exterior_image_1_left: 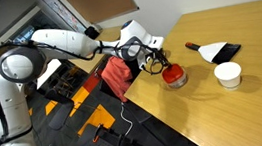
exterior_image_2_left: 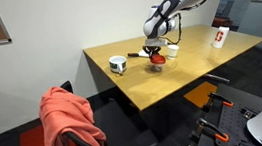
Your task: Pour contents from the cup into the clear bowl then put the orange lid on the clear bowl
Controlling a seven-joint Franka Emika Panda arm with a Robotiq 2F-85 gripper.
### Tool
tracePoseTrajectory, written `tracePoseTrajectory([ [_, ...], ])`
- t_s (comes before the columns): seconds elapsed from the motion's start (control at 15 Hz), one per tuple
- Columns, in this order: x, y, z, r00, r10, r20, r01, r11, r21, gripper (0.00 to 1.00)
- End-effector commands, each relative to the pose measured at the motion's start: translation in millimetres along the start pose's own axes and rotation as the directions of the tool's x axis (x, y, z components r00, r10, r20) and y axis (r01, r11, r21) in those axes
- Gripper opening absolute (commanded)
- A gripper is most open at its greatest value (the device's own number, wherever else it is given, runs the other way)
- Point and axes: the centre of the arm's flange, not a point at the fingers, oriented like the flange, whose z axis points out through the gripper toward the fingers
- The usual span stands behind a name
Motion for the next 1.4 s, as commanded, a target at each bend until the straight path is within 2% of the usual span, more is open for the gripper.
tracePoseTrajectory([
  [0.0,4,-2,-9,1.000,0.023,0.018,-0.023,1.000,0.018,0.02],
  [0.53,5,-1,-8,1.000,0.014,0.018,-0.014,1.000,0.009,0.02],
  [0.6,3,-1,-8,1.000,0.008,0.022,-0.008,1.000,0.008,0.32],
  [0.67,3,-1,-9,1.000,0.007,0.022,-0.008,1.000,0.009,0.33],
  [0.73,2,-1,-11,1.000,0.006,0.022,-0.006,1.000,0.010,0.39],
  [1.2,-7,6,-37,1.000,0.000,0.008,0.000,1.000,0.029,0.92],
  [1.27,-9,8,-44,1.000,-0.006,0.008,0.006,0.999,0.033,0.98],
  [1.33,-12,11,-54,1.000,-0.017,0.010,0.017,0.999,0.036,1.00],
])
